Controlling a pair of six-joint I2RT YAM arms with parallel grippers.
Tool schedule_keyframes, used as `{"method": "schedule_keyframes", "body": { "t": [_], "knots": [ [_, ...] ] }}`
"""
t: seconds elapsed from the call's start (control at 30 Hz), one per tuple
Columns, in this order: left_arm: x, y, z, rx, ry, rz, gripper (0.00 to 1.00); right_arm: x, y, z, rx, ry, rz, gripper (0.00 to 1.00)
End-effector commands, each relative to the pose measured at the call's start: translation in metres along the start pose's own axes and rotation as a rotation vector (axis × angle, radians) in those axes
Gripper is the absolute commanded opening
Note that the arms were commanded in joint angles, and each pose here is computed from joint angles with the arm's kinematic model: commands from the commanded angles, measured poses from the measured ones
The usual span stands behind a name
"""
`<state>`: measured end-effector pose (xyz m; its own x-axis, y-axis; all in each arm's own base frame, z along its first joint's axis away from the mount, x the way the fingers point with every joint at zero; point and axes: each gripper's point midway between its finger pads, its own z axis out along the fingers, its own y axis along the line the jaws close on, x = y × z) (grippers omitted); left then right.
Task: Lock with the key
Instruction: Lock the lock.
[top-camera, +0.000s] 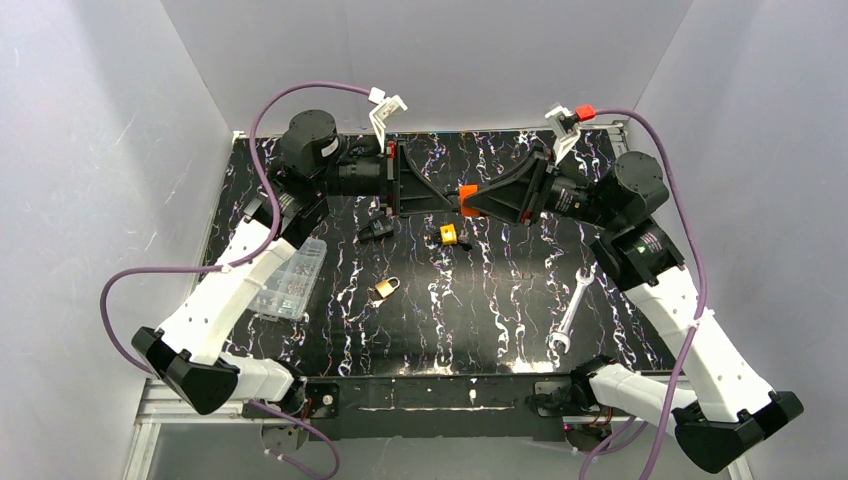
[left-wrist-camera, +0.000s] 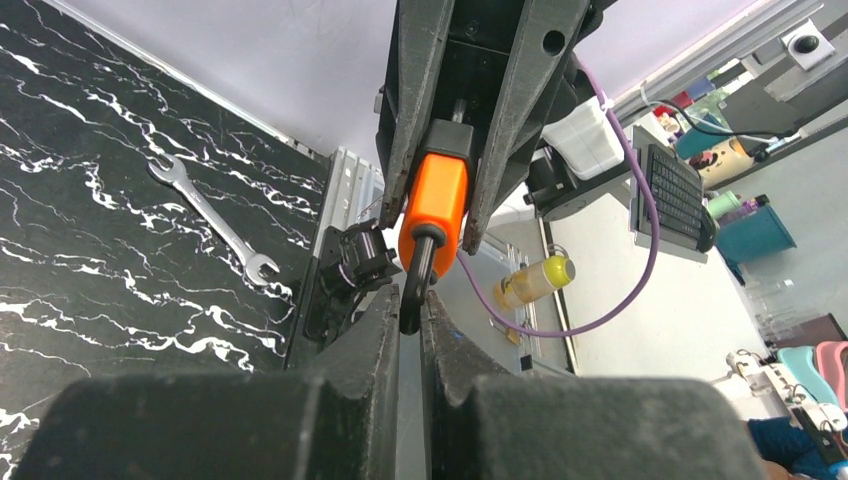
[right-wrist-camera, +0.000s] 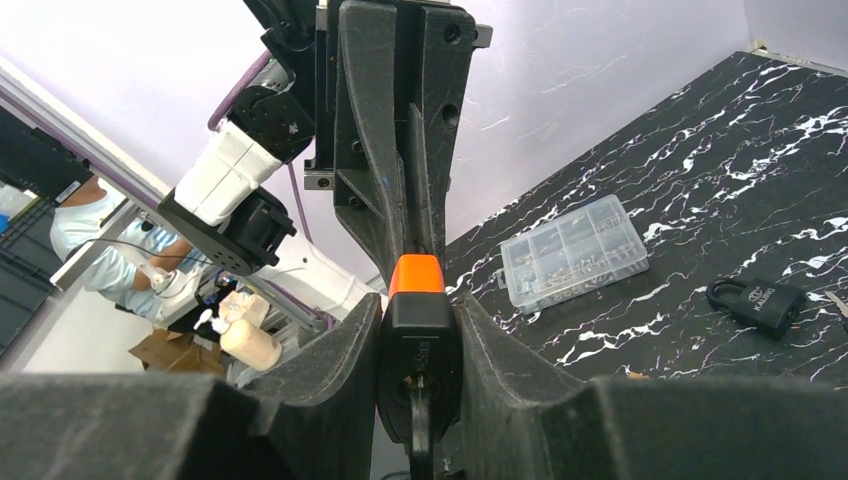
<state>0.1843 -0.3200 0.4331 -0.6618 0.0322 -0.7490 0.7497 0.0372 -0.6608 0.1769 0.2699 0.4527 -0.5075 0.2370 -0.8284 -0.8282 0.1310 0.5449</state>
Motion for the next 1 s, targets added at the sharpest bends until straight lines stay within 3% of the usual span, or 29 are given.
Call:
{"method": "schedule_keyframes", "body": {
  "t": [0.0,0.37,0.4,0.53,0.6,0.77,0.97],
  "knots": [
    [-0.003,-0.025,0.025,0.088,0.01,0.059,0.0,0.019,0.012,0.018,-0.083,0.077,0.002,0.01],
    [-0.005,-0.023,0.024,0.047,-0.002,0.075,0.0,0.017,0.011,0.017,-0.06,0.072,-0.022,0.01],
    [-0.006,-0.016,0.021,0.003,-0.013,0.073,0.0,0.018,0.009,0.014,-0.038,0.078,-0.025,0.06],
    [-0.014,0.018,0.0,-0.154,-0.087,0.015,0.0,0.008,0.009,-0.001,0.001,0.047,-0.08,0.53],
    [-0.015,0.025,-0.009,-0.148,-0.124,-0.026,0.0,0.004,0.01,-0.012,0.014,0.024,-0.102,0.66],
    [-0.015,0.018,-0.021,-0.12,-0.146,-0.019,0.0,0.002,0.006,-0.032,0.003,0.005,-0.1,0.76],
    [-0.012,0.0,-0.028,-0.067,-0.15,0.011,0.0,-0.008,0.001,-0.05,-0.08,-0.023,-0.053,0.77]
  ]
}}
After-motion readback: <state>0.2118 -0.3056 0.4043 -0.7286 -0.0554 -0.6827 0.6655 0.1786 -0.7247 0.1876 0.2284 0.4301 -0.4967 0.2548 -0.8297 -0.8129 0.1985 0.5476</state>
